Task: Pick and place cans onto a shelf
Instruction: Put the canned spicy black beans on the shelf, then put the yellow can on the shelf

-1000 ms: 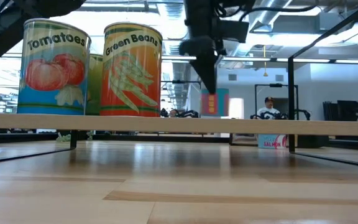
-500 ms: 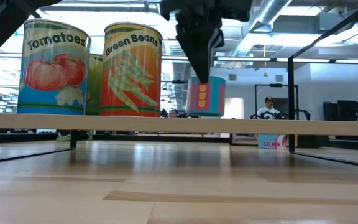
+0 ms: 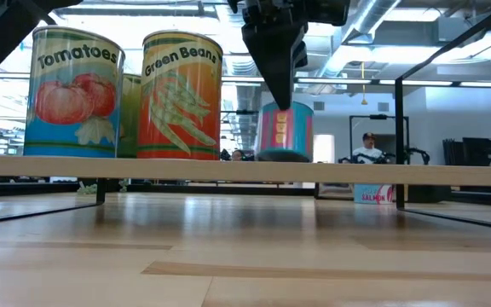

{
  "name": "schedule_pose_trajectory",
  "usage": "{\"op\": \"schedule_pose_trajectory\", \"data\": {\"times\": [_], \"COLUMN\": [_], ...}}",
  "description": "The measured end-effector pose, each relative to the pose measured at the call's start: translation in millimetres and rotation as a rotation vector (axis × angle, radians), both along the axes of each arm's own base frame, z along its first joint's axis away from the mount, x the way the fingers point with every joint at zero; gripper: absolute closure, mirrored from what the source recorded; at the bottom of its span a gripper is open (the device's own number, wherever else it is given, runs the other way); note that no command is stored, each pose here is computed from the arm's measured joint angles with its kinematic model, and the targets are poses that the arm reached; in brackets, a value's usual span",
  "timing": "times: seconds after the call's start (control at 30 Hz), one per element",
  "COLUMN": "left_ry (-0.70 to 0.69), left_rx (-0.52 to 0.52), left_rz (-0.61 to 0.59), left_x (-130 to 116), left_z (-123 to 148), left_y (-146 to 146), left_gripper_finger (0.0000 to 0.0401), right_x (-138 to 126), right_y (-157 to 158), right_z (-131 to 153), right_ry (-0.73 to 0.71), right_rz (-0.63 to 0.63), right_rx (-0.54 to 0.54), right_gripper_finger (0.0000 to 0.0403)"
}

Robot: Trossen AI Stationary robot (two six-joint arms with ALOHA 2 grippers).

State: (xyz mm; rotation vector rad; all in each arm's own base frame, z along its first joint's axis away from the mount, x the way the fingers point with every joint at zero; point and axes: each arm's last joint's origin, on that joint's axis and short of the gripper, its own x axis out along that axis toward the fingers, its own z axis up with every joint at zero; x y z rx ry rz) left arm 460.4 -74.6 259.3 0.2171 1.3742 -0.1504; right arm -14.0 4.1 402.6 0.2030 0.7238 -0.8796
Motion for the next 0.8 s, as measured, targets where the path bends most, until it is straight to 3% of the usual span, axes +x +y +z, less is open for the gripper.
{"op": "schedule_pose_trajectory", "data": {"times": [0.27, 0.4, 0.57, 0.7, 0.8], "left_ry": [0.002, -0.008, -0.070, -0.108, -0.175], "left_rx": [0.007, 0.024, 0.140, 0.254, 0.385], "left_rz": [-0.001, 0.004, 0.081, 0.134, 0.119], "left_x": [-0.2, -7.2, -35.3, -59.2, -72.7], "left_z": [0.0, 14.0, 59.8, 88.2, 106.2], "left_y": [0.6, 2.2, 5.6, 4.9, 2.7], "left_gripper_finger": [0.0350, 0.0345, 0.0345, 0.0344, 0.0344], "right_x": [0.0, 0.1, 2.8, -1.0, -2.2], "right_y": [0.0, 0.1, 2.8, 6.4, 10.7], "right_z": [0.0, 0.0, -0.4, -5.1, -20.1], "right_ry": [0.000, -0.003, -0.028, -0.037, -0.064], "right_rz": [0.001, 0.005, 0.139, 0.126, 0.163], "right_rx": [0.000, 0.003, 0.044, 0.037, 0.091], "right_gripper_finger": [0.0370, 0.0370, 0.0370, 0.0376, 0.0384]}}
